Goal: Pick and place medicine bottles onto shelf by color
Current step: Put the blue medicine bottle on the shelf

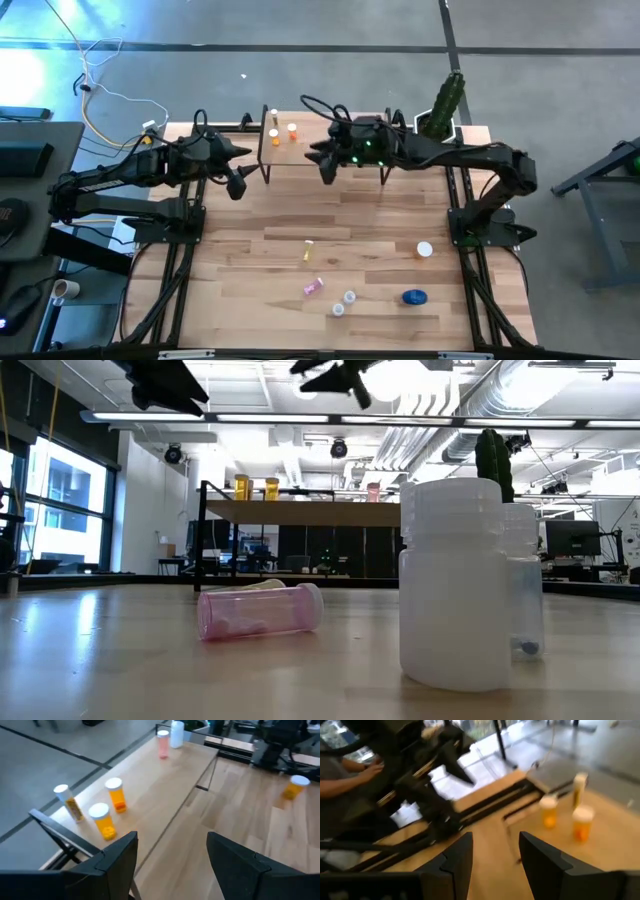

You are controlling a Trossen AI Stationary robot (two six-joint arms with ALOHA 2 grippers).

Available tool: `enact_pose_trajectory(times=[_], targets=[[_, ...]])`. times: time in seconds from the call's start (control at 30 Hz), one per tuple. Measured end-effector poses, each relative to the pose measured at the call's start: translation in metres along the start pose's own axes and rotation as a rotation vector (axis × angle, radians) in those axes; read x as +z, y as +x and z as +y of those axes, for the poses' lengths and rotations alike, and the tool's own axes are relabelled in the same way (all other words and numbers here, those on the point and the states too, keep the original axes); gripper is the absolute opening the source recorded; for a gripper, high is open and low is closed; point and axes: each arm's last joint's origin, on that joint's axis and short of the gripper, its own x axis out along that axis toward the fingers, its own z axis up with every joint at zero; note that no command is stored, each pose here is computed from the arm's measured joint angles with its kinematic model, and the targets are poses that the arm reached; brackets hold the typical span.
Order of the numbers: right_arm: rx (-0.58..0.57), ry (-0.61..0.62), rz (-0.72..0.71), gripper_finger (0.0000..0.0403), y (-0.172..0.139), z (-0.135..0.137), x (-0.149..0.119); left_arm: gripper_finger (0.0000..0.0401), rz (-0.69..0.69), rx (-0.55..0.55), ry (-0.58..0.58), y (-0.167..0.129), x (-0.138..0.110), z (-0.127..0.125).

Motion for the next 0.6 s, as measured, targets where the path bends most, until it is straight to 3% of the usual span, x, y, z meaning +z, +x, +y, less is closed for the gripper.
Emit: enact_pose_trajectory(times=[0.33, 0.6], targets=[[0.021, 0.152, 0.243, 0.0152, -0.036, 0.038, -0.026, 0.0227, 0.024, -0.173, -0.043, -0.001, -0.001, -0.007], [-0.023, 0.123, 0.465, 0.0152, -0.053, 0.055, -0.054, 0.0227, -0.018, -0.319, -0.096, -0.006, 0.004, -0.023]])
